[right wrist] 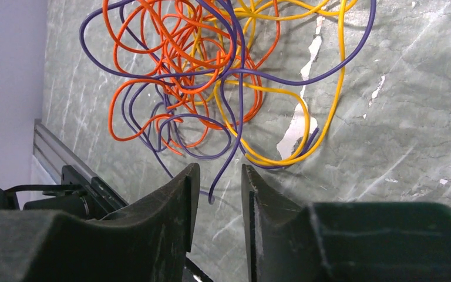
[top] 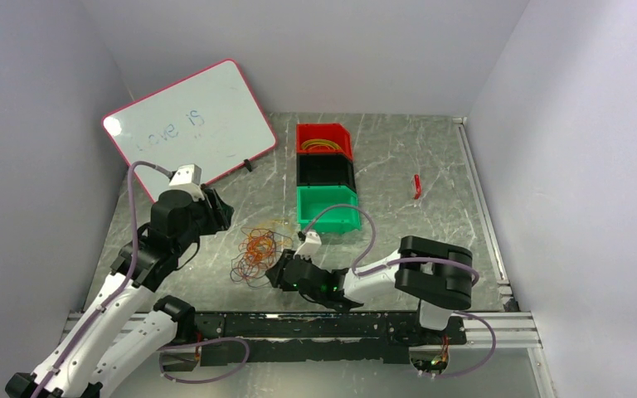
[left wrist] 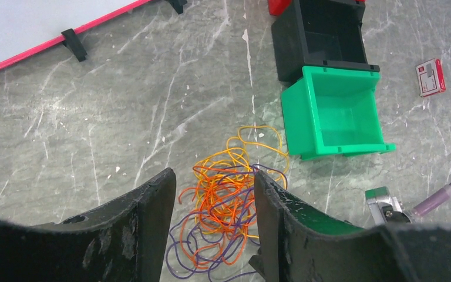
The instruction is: Untangle the cables
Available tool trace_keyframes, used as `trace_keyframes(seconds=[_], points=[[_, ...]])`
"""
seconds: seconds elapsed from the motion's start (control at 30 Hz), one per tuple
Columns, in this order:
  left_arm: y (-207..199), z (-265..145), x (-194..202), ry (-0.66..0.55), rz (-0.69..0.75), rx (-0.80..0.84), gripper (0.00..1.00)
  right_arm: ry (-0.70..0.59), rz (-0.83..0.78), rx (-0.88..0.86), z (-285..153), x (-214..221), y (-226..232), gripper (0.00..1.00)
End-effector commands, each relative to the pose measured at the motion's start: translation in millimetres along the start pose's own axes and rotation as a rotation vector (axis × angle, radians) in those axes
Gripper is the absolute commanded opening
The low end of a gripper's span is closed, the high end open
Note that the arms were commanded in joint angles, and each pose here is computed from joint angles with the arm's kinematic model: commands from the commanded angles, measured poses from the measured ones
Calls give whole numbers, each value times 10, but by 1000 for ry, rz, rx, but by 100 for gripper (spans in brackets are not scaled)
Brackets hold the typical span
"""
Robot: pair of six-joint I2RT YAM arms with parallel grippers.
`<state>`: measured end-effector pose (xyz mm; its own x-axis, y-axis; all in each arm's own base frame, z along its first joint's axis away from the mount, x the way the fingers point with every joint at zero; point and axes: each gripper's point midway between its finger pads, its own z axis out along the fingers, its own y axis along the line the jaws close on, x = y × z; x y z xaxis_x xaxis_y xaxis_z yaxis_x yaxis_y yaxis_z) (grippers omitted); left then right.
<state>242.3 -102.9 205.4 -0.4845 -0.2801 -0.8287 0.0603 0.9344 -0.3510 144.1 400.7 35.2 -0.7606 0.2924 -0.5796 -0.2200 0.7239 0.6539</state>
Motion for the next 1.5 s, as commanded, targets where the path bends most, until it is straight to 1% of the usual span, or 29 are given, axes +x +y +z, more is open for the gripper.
trace_keyframes(seconds=[0.0,0.1,0.23,0.37,0.4,0.43,0.6,0.73,0.9,1.07,1.27,1.37,1.47], points=[[16,-34,-55,-20,4,-9,57,-31,30,-39,59,-96,116,32],[5,-46,-56,-25,11,4,57,-29,28,-43,80,-100,109,22],[2,-93,-100,-57,14,16,59,-26,11,-38,102,-100,95,17],[44,-142,-152,-101,-12,2,64,-33,-18,-32,105,-126,89,6],[45,-157,-170,-112,-20,3,67,-37,-27,-30,104,-137,88,2],[50,-167,-182,-122,-31,2,71,-40,-38,-22,103,-146,75,0],[105,-206,-207,-154,-105,-26,99,-58,-128,-5,78,-243,93,0],[51,-203,-224,-141,-95,-7,99,-62,-222,9,51,-322,137,0],[2,-200,-254,-132,-64,12,99,-70,-282,60,-22,-443,133,0],[-91,-228,-325,-147,-46,57,99,-111,-377,36,-149,-619,181,0],[-123,-195,-296,-149,-36,82,99,-23,-455,12,-230,-868,212,0],[-163,-184,-273,-160,-30,117,100,-12,-484,-12,-281,-1096,253,0],[-269,-206,-278,-175,-26,186,99,-13,-513,-51,-352,-1328,340,0]])
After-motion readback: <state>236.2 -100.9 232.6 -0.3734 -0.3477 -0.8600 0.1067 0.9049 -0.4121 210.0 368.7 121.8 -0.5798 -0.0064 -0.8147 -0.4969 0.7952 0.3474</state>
